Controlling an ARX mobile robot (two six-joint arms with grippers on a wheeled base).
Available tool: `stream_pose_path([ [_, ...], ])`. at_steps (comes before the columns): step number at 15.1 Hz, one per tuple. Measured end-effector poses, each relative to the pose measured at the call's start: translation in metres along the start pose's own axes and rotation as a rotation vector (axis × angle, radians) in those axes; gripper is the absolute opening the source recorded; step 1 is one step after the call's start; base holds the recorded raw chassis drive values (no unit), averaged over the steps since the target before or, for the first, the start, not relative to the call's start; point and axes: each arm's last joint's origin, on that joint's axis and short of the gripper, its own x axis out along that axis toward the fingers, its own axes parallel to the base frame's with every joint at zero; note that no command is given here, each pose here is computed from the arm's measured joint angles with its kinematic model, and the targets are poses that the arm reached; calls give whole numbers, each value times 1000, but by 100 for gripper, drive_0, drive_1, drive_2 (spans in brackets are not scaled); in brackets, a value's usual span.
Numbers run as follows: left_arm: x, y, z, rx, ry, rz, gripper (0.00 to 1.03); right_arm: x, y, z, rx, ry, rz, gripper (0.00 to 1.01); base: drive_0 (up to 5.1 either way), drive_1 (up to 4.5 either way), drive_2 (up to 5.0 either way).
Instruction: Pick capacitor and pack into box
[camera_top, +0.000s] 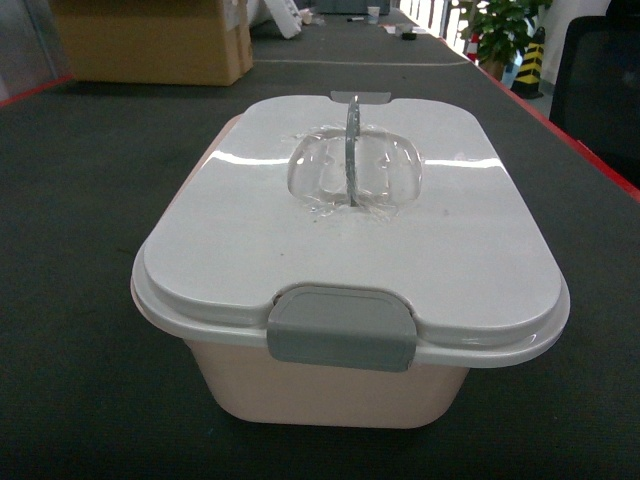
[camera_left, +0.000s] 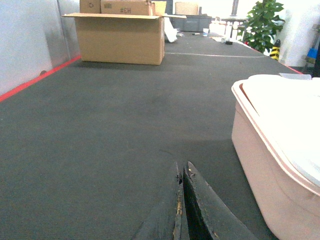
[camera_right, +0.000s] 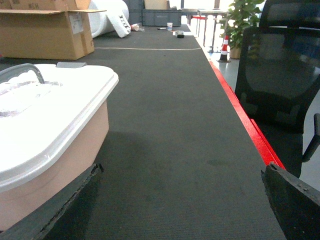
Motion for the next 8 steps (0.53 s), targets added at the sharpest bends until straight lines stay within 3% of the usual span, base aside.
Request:
stream_pose_path([
  [4,-4,0,0,0,0,0,2,0,0,0,0,0,0,98,0,0,0],
  [6,-14,0,-7,0,47,1,2,0,0,0,0,0,0,98,0,0,0],
  [7,-15,0,-1,1,-7,-1,2,0,0,0,0,0,0,98,0,0,0],
  [8,-15,0,-5,0,25,0,2,0,0,0,0,-1,0,98,0,0,0],
])
